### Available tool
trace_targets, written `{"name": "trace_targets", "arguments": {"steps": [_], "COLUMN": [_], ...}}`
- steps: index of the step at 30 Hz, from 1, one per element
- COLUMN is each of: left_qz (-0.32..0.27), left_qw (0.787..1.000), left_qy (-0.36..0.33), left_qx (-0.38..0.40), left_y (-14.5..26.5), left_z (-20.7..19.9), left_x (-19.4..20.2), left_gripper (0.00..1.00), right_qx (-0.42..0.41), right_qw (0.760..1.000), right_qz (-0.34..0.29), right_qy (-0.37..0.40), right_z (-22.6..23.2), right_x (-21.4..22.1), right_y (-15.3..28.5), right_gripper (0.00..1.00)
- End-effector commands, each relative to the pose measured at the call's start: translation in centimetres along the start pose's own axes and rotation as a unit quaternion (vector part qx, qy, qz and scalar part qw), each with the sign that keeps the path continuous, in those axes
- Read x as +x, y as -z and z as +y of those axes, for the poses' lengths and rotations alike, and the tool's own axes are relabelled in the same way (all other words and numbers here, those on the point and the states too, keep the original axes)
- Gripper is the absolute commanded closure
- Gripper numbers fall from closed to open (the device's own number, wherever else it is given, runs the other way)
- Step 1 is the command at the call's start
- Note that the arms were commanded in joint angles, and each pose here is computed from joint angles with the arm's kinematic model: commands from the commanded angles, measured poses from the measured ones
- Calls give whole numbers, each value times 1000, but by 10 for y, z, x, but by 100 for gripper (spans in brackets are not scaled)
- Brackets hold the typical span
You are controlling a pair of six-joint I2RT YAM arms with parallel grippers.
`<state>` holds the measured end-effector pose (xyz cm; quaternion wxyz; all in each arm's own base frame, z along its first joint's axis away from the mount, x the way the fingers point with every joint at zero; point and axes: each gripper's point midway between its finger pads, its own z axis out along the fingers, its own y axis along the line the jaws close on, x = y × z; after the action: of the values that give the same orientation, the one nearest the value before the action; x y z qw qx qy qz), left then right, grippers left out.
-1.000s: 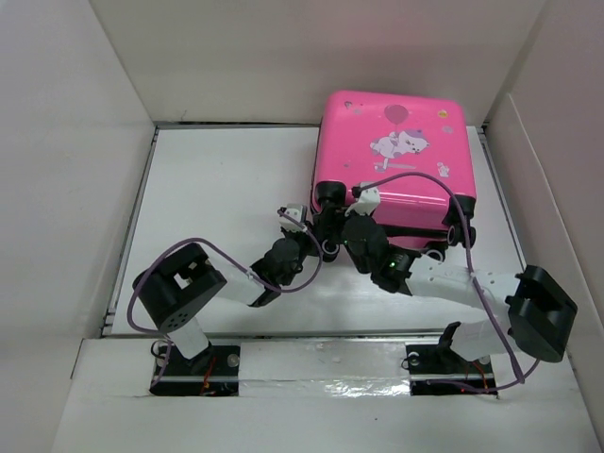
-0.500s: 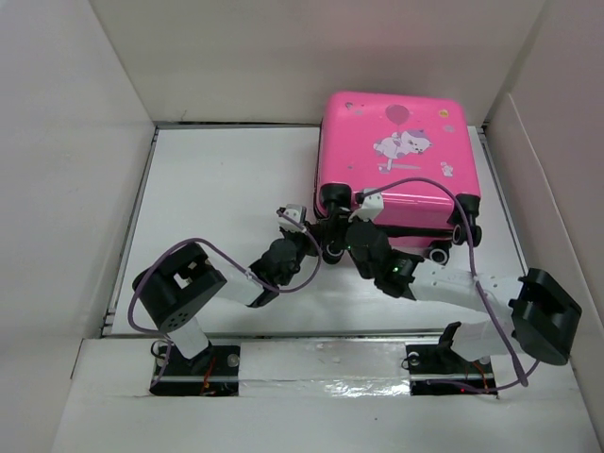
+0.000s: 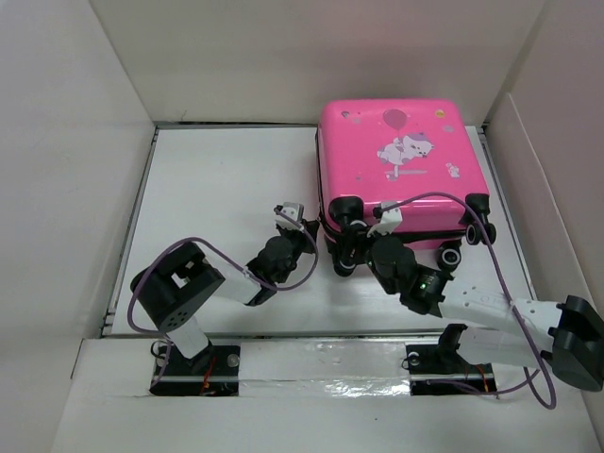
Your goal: Pack the luggage
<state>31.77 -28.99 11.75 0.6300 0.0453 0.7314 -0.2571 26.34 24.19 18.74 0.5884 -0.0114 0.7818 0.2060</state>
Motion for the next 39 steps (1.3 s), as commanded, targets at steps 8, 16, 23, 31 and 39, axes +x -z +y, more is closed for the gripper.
{"name": "trace_targets", "arguments": {"steps": [8,16,23,31,39], "left_qz": [-58,-43,-36,-73,-132], "left_qw": [991,994,984,972,957], "left_qy": [-25,10,115,201,246], "left_qx": [-115,-99,-134,-100,-80], "left_y": [-40,-52,-19,57,130], "left_z": [73,74,106,89,82], "left_x": [-54,-55,-74,-121,-168], "left_gripper": [100,100,21,10,4], "right_qx": [-55,-114,-166,-232,-257], "right_qw": [998,993,986,972,963], "right_qz": [-17,4,12,22,13], "right_qy": [-16,-6,18,38,76], "right_z": [18,55,100,161,198], "right_x": [-6,2,7,15,2], "right_y": [25,31,44,47,54], "right_gripper": [100,100,100,100,43]}}
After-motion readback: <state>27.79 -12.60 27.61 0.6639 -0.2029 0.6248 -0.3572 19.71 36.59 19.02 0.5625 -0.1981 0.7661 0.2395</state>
